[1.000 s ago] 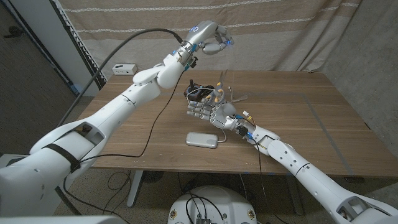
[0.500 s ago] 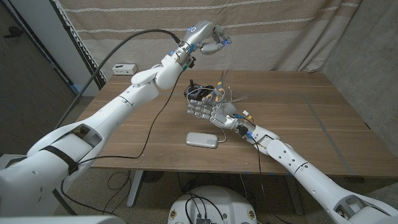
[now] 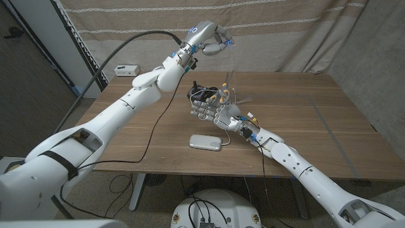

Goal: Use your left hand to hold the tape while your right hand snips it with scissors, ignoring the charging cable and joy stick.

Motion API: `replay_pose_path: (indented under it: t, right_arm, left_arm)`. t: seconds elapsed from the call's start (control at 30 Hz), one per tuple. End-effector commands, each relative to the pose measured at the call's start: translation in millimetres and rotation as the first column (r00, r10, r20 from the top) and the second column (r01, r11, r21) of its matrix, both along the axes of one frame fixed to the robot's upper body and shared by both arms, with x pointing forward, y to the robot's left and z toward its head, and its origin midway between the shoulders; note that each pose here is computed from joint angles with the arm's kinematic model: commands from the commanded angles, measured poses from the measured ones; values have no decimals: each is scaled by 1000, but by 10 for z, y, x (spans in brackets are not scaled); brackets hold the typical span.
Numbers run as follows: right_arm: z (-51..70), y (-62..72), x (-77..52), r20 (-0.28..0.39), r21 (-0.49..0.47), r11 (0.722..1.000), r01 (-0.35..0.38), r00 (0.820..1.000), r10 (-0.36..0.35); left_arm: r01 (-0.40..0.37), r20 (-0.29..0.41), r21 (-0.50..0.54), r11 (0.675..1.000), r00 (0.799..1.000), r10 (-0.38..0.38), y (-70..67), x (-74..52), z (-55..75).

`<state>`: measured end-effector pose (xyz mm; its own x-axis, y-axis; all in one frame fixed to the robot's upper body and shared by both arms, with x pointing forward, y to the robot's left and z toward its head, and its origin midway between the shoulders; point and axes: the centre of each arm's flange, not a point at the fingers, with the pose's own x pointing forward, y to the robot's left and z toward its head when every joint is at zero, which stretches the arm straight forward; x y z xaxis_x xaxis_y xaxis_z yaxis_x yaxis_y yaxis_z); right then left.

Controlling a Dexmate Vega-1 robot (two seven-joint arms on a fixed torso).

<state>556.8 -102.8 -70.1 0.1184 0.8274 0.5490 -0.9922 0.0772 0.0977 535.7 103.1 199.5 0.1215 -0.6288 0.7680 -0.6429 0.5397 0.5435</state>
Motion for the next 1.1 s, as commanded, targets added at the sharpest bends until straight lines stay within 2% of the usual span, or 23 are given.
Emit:
replay_pose_path:
  t: [0.03, 1.1]
  right_arm:
    - [8, 18, 25, 2, -6, 1000, -11, 1000, 11]
    - [48, -71, 36, 12, 28, 1000, 3, 1000, -4]
  left_arm:
    - [4, 5, -13, 1000, 1000, -3, 45, -26, -19]
    - [-40, 16, -54, 998, 999, 41, 141, -65, -78]
